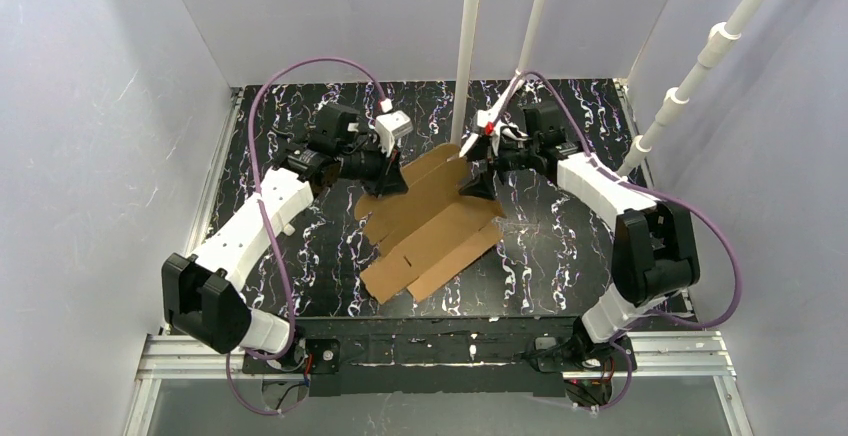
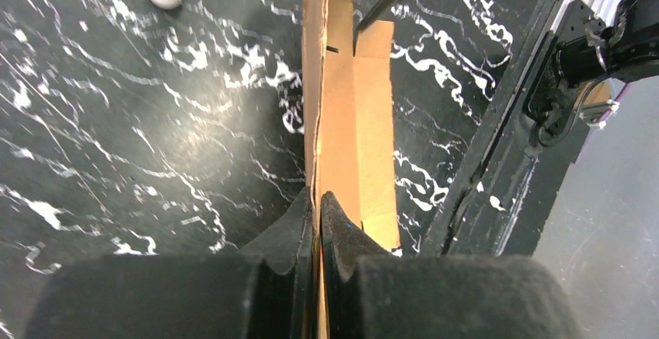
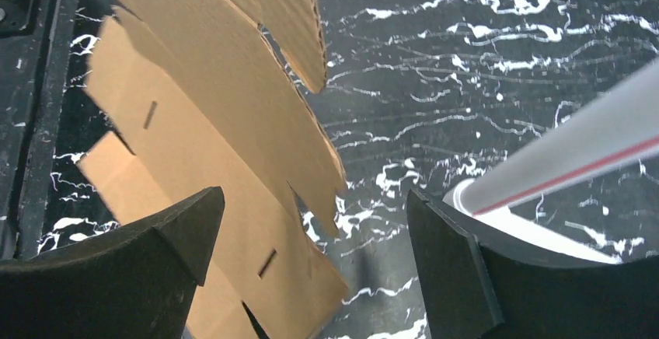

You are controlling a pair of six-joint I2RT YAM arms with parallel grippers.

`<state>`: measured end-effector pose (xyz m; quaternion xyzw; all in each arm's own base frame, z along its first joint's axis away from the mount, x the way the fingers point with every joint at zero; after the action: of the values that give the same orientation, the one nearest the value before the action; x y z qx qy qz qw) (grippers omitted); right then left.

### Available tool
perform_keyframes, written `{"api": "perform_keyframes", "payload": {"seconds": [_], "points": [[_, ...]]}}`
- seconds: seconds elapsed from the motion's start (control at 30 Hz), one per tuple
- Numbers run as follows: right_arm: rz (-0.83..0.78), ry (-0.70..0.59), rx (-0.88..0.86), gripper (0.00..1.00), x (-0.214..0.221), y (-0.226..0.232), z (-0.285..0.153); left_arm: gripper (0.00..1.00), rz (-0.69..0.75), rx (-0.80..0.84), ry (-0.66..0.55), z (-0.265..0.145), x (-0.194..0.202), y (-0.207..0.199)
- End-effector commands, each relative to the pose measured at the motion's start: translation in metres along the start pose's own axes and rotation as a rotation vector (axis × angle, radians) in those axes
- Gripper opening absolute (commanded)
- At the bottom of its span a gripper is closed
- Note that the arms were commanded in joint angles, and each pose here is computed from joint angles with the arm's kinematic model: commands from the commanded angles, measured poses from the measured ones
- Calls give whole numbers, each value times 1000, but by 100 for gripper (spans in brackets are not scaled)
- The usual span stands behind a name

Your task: Fold the paper box

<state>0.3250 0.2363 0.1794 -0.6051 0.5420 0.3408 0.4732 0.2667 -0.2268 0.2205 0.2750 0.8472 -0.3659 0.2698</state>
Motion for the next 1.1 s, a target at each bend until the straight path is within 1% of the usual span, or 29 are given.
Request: {"api": "perform_keyframes", "payload": {"seconds": [0.0,0.03,0.1,0.13,0.17,0.2,0.4,0.43,0.47,0.53,0.57,0.63,0.77,0.87,0.93,1.07], "points": [[16,-20,-119,89,-12,4,8,0,160,80,-66,-11,-32,-24],[21,-35,-145,83,-14,7,9,0,164,85,-65,-10,-33,-25],[13,-52,-183,61,-22,11,15,0,173,103,-58,-7,-32,-28],[-6,-82,-222,48,-28,17,14,0,180,106,-58,-8,-32,-29],[-38,-100,-244,40,-32,22,12,0,196,103,-56,-9,-30,-28],[-47,-106,-259,38,-34,27,9,0,206,102,-54,-10,-29,-28],[-63,-151,-280,38,-49,35,3,0,211,119,-50,-8,-23,-29],[-63,-159,-283,36,-51,35,3,0,210,123,-51,-8,-24,-30],[-61,-164,-286,31,-52,36,3,0,207,127,-53,-8,-24,-30],[-66,-174,-290,20,-55,37,2,0,194,142,-57,-7,-24,-33],[-69,-177,-291,13,-56,38,1,2,185,148,-57,-7,-23,-34],[-78,-180,-291,2,-59,39,-1,11,167,157,-64,-8,-21,-36],[-91,-181,-289,1,-61,43,-5,46,101,202,-82,-16,-13,-42],[-77,-184,-290,1,-62,45,-10,67,64,235,-125,-31,-8,-40],[-61,-177,-294,1,-63,47,-13,75,77,244,-169,-41,-5,-38],[-40,-169,-314,1,-64,49,-16,81,133,224,-278,-54,3,-34]]}}
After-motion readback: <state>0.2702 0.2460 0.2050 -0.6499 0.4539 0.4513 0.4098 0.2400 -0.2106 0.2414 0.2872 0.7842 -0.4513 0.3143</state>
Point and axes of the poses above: each gripper's point midway between its finger pads, its own z axis out along the fingers, its own y axis along the line the jaws close on, x = y × z, the point moved 2 cm from there along -z, back along the fingers, and after that the axes turned 13 degrees about -z, right-handed, at the moved point
